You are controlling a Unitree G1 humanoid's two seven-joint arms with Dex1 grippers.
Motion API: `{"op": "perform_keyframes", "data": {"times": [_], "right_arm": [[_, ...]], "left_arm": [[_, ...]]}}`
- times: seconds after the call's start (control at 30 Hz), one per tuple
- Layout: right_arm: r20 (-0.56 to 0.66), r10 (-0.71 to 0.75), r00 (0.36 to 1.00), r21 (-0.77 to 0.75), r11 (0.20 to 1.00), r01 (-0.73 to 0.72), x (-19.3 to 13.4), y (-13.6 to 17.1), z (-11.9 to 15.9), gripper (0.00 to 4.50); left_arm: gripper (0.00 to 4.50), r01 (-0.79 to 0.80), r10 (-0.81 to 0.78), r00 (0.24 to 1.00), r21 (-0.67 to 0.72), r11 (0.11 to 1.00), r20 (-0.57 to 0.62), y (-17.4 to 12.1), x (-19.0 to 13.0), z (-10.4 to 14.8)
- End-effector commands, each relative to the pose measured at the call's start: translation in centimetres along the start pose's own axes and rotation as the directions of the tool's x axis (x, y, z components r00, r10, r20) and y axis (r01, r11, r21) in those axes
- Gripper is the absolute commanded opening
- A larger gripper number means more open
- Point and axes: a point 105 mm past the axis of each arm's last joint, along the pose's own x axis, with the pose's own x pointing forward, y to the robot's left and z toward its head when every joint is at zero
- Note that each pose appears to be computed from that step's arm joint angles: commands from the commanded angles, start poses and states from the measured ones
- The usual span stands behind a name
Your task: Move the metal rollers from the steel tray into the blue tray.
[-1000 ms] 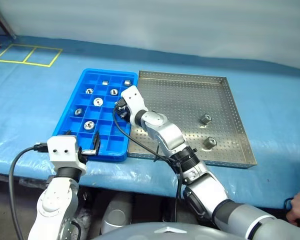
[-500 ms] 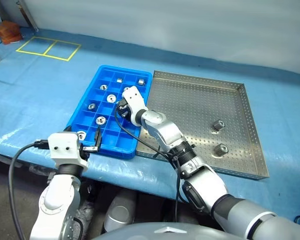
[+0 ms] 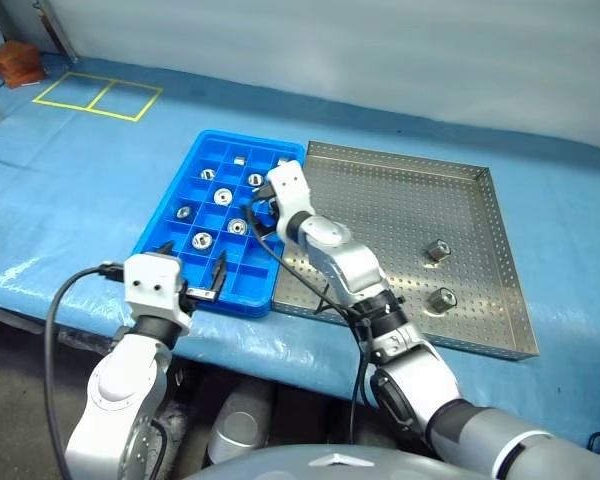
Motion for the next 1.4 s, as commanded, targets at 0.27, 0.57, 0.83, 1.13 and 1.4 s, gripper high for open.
{"op": "perform_keyframes", "data": {"times": [0.27,0.57,0.83,1.13,1.4], "right_arm": [[-0.038,-0.454,0.890,0.087,0.886,0.455,-7.3,-10.0,-1.5,4.48],[-0.133,-0.547,0.827,0.158,0.812,0.562,-8.2,-11.9,-4.5,4.48],[-0.164,-0.503,0.849,0.186,0.829,0.527,-7.4,-11.0,-5.4,4.48],[-0.172,-0.492,0.854,0.178,0.837,0.518,-7.3,-10.8,-5.6,4.48],[-0.175,-0.484,0.857,0.172,0.842,0.511,-7.2,-10.6,-5.7,4.48]], "left_arm": [[4.50,0.353,-0.353,0.935,0.004,0.935,-0.013,-5.5,2.4,-0.2],[4.50,0.482,-0.481,0.876,0.022,0.876,-0.025,-8.2,2.8,-0.7],[4.50,0.465,-0.464,0.885,0.002,0.885,-0.033,-8.4,2.5,-1.2],[4.50,0.448,-0.448,0.893,-0.011,0.894,-0.032,-8.5,2.7,-1.1],[4.50,0.444,-0.444,0.895,-0.010,0.896,-0.029,-8.5,2.7,-1.0]]}}
